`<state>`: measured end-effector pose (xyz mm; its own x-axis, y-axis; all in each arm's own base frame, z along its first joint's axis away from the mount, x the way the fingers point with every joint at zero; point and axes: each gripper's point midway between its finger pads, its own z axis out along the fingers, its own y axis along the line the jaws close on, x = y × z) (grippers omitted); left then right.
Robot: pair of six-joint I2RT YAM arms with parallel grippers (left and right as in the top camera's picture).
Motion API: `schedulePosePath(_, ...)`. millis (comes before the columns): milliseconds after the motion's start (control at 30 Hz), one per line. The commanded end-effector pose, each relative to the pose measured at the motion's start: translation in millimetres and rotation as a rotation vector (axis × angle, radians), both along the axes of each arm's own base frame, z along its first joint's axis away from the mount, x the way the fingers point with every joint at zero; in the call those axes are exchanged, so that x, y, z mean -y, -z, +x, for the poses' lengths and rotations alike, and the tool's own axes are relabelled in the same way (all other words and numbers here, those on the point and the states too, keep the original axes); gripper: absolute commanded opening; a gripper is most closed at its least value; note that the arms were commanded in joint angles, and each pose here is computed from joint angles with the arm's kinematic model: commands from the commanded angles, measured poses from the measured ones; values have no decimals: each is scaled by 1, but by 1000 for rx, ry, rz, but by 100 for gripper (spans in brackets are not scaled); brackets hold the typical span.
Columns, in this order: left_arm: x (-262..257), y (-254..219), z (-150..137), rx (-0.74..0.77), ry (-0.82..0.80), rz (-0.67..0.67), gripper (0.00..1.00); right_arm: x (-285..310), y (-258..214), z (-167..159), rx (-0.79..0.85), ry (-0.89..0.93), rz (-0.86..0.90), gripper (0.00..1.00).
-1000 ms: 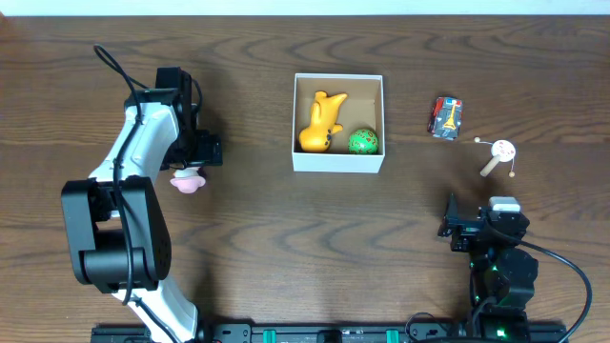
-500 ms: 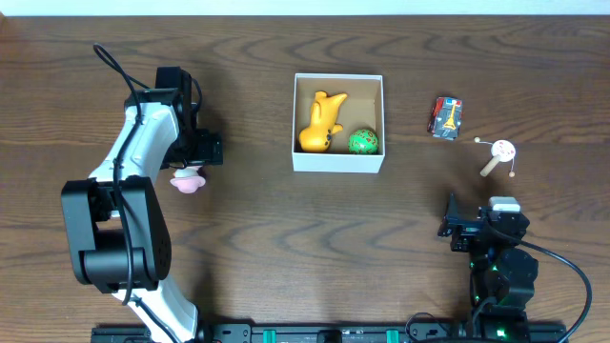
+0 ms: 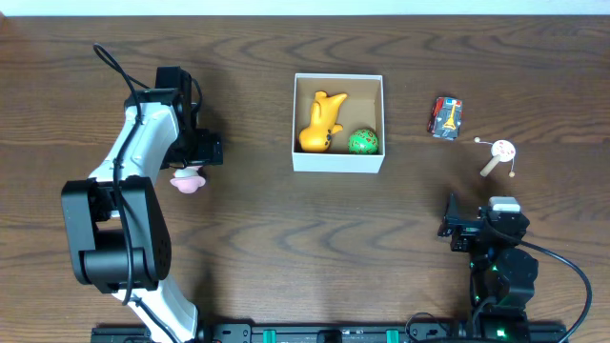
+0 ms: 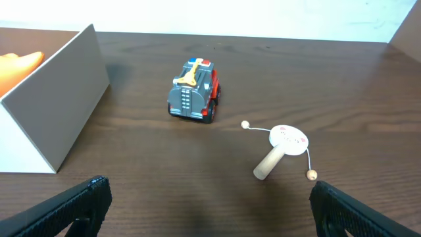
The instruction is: Pack container
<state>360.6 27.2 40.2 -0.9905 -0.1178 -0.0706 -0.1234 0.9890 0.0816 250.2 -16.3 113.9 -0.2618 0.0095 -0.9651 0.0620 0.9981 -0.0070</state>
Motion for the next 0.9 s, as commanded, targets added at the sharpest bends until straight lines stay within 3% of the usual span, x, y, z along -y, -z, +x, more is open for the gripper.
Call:
schedulePosePath(0,-1,4,-3,-15,11,3,98,-4,2,0,-5,-14,1,99)
schedulePosePath(600,-1,4,-3,-15,11,3,98,7,-12,2,50,42,-49,99)
schedulePosePath(867,-1,4,-3,-15,11,3,98,10,-53,10,147,85,93,99)
